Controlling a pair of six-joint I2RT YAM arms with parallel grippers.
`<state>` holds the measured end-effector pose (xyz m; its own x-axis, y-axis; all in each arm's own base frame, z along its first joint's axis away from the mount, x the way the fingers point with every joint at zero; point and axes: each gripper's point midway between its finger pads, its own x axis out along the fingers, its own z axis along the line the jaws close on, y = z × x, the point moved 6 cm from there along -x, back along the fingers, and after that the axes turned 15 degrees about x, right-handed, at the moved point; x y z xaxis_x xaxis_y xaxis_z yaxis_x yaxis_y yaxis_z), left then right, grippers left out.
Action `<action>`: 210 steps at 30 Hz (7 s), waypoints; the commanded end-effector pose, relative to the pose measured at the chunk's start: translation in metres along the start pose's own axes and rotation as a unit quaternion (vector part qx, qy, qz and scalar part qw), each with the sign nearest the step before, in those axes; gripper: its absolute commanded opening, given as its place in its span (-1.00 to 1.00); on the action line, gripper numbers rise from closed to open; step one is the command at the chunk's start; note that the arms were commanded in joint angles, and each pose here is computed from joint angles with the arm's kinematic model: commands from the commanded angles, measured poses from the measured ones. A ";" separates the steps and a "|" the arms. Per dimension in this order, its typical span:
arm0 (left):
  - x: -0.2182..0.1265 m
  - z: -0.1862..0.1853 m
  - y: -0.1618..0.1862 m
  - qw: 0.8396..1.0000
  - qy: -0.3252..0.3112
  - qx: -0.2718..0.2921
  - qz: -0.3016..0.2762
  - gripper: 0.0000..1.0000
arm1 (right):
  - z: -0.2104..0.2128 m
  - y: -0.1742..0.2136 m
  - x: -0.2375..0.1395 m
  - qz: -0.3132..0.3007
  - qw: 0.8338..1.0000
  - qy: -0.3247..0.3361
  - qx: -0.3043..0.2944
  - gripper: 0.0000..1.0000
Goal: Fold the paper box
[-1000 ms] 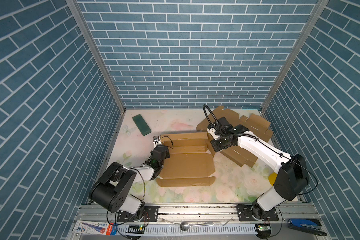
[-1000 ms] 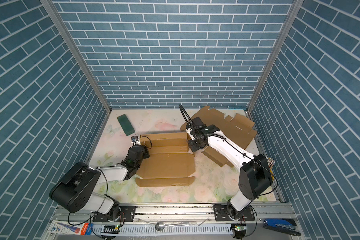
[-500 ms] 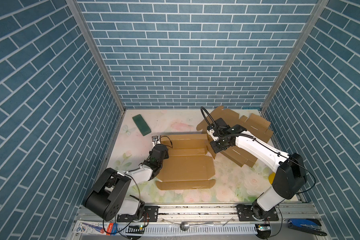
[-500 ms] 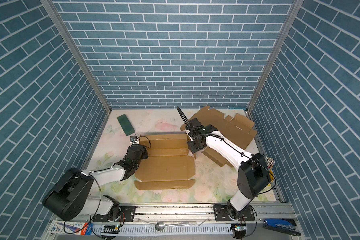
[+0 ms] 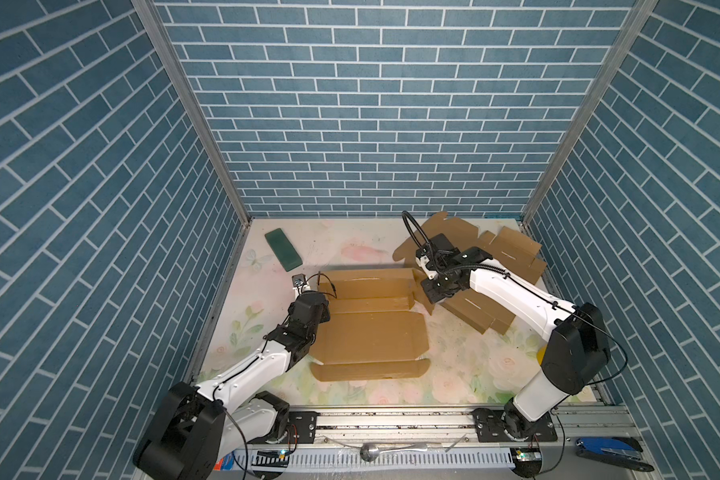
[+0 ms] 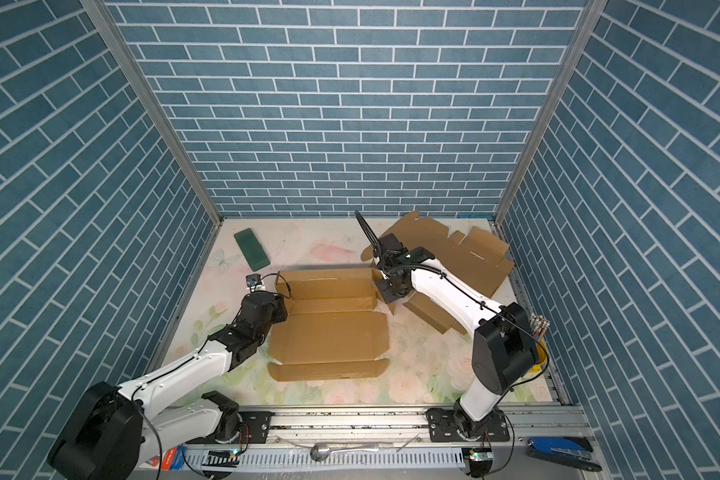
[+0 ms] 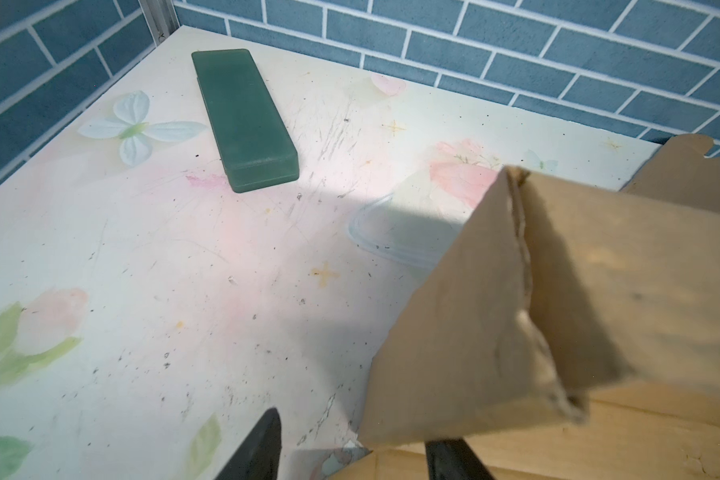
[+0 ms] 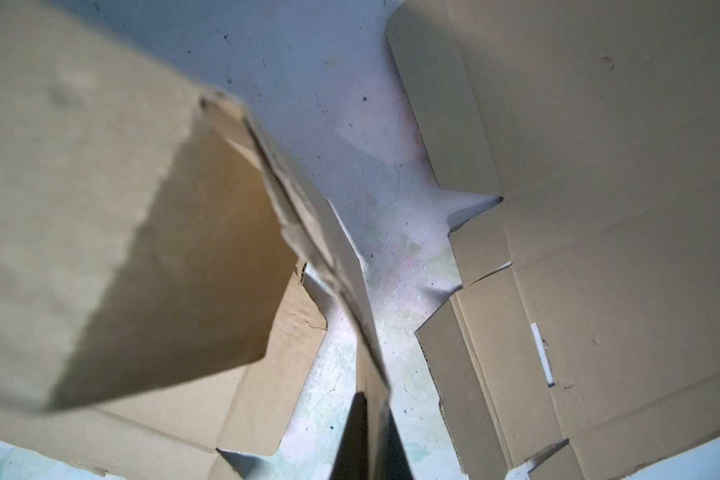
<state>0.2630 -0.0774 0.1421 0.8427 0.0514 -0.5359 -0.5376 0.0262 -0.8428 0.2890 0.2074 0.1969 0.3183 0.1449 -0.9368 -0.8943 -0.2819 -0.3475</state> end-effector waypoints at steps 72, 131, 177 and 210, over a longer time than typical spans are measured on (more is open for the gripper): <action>0.012 -0.276 0.090 0.871 0.445 0.089 0.187 -0.42 | 0.008 0.018 -0.009 0.044 0.980 -0.105 0.160 -1.00; 0.017 -0.165 -0.112 0.900 0.399 0.159 0.071 -0.29 | 0.012 0.015 0.010 0.023 0.989 -0.075 0.129 -0.97; 0.029 -0.158 -0.084 0.901 0.394 0.151 0.097 -0.31 | -0.009 -0.018 0.049 -0.238 0.962 -0.118 0.061 0.16; 0.034 -0.161 -0.079 0.898 0.400 0.151 0.107 -0.33 | 0.002 -0.035 0.093 -0.371 0.919 0.064 0.117 -0.44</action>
<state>0.3462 -0.2438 0.2149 0.4776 -0.6807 -0.5556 -0.4795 0.3280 -0.8140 0.3427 0.2365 0.1152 0.8676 0.1413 -0.4768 -0.4889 0.0669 -0.8698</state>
